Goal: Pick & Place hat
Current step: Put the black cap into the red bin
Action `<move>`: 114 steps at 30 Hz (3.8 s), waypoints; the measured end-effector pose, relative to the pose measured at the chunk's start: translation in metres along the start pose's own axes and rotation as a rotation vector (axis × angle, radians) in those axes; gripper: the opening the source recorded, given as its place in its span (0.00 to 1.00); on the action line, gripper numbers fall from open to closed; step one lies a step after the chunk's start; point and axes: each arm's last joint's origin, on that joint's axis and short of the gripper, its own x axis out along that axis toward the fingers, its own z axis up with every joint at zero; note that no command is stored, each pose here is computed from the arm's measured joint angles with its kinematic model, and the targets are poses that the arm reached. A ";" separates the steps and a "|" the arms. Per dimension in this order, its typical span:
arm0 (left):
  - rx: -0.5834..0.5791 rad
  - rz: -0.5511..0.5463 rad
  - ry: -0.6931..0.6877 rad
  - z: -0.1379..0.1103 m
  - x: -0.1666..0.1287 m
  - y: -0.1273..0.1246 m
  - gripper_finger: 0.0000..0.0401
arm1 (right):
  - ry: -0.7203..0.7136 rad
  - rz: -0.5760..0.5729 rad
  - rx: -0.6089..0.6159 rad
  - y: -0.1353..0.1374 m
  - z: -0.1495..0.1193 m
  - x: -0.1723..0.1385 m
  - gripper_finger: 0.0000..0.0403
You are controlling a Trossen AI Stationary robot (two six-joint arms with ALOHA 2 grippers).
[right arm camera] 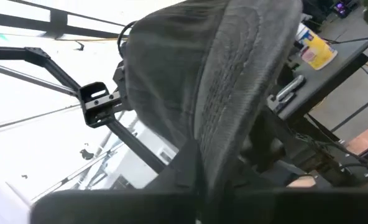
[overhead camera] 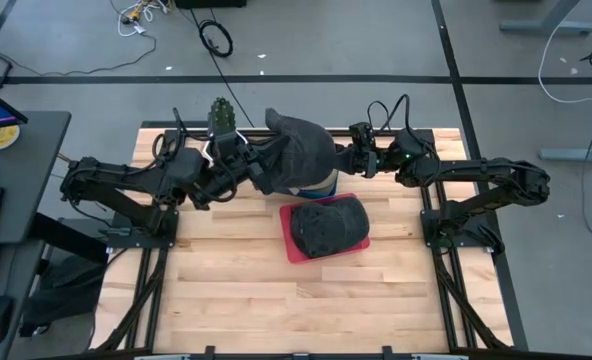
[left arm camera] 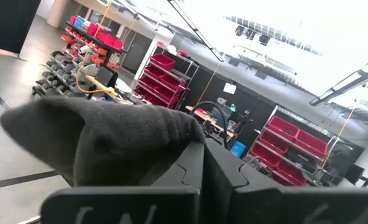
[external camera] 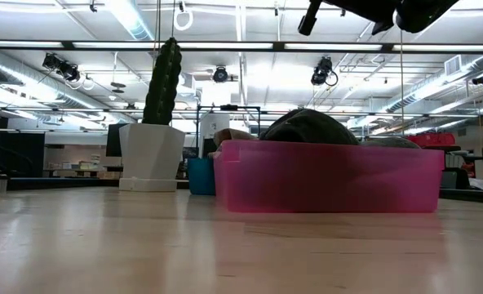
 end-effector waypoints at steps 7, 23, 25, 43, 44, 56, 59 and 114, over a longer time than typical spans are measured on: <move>0.073 -0.014 0.006 -0.001 -0.003 -0.003 0.12 | 0.008 0.003 0.064 0.000 0.002 -0.002 0.02; 0.277 -0.025 -0.034 0.024 -0.028 -0.009 0.38 | 0.123 -0.069 0.127 0.043 0.020 -0.046 0.01; 0.282 -0.008 -0.032 0.024 -0.029 -0.009 0.38 | 0.172 -0.109 0.178 0.049 0.017 -0.056 0.01; 0.335 0.012 0.057 -0.015 -0.012 -0.012 0.34 | 0.370 -0.696 0.438 0.052 -0.023 -0.127 0.01; 0.342 0.014 0.063 -0.018 -0.010 -0.012 0.34 | 0.375 -0.707 0.448 0.049 -0.023 -0.125 0.01; 0.316 0.018 0.127 -0.057 0.002 -0.018 0.34 | 0.529 -0.761 0.546 0.003 -0.036 -0.091 0.01; 0.299 0.003 0.135 -0.059 0.002 -0.019 0.34 | 0.535 -0.754 0.562 -0.007 -0.038 -0.083 0.01; 0.242 -0.019 0.142 -0.058 0.004 -0.018 0.34 | 0.534 -0.877 0.792 -0.079 -0.114 -0.118 0.01</move>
